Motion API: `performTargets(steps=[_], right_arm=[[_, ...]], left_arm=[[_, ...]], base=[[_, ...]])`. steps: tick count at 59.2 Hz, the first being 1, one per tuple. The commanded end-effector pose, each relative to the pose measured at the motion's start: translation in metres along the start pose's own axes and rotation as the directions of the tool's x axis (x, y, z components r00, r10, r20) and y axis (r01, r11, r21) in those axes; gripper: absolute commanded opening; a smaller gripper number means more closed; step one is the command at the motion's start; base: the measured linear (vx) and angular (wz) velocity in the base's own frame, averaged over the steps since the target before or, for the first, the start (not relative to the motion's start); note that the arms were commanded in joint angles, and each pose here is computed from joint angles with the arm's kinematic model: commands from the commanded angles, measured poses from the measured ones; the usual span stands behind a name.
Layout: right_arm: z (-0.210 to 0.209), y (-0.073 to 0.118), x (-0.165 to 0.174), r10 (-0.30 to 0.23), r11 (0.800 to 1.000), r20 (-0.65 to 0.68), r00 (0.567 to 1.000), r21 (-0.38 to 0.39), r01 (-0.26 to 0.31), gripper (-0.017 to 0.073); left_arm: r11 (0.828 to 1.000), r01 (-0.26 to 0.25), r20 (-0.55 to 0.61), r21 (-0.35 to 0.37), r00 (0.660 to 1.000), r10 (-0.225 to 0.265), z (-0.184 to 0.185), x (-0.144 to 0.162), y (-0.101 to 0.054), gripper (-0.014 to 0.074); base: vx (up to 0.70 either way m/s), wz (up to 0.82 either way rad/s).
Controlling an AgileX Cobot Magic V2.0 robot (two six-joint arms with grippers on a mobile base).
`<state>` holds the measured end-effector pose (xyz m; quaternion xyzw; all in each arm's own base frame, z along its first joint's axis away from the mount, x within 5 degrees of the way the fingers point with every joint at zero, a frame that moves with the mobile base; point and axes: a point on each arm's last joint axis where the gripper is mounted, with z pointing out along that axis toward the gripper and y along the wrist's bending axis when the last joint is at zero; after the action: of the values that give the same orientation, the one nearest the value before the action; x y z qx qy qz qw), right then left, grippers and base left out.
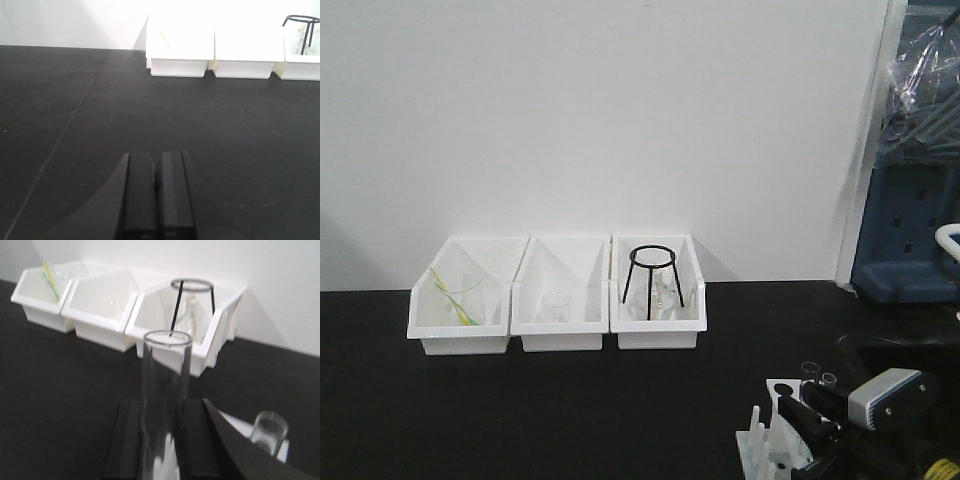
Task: Flip and reinsert test tube from rack
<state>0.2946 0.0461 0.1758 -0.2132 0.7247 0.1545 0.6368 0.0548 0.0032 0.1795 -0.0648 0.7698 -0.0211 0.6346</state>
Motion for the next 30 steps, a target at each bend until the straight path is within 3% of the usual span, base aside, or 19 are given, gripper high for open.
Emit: performTargets(steps=[1,18,26,28,30], right_arm=[[-0.009,-0.003,-0.043,-0.018,0.999,0.182,0.983,0.03,0.013,-0.0012],[-0.034,-0.001,-0.12,-0.035,0.998,0.336,0.941,0.06,0.015,-0.0012],[-0.042,-0.004,-0.149,-0.117,0.989,0.303,0.946,0.126,0.082,-0.0012],[-0.043,-0.004,-0.153,-0.167,0.981,0.269,0.948,0.14,0.133,-0.0012],[-0.044,-0.003,-0.156,-0.256,0.962,0.218,0.942,0.151,0.227,-0.0012]], left_arm=[[1.0,0.003,0.078,0.022,0.997,-0.004,0.0,-0.007,-0.002,-0.0006],[1.0,0.003,0.078,0.022,0.997,-0.004,0.0,-0.007,-0.002,-0.0006],[1.0,0.003,0.078,0.022,0.997,-0.004,0.0,-0.007,-0.002,-0.0006],[1.0,0.003,0.078,0.022,0.997,-0.004,0.0,-0.007,-0.002,-0.0006],[1.0,0.003,0.078,0.022,0.997,-0.004,0.0,-0.007,-0.002,-0.0006]], base=[[0.0,0.0],[0.0,0.0],[0.0,0.0],[0.0,0.0],[0.0,0.0]])
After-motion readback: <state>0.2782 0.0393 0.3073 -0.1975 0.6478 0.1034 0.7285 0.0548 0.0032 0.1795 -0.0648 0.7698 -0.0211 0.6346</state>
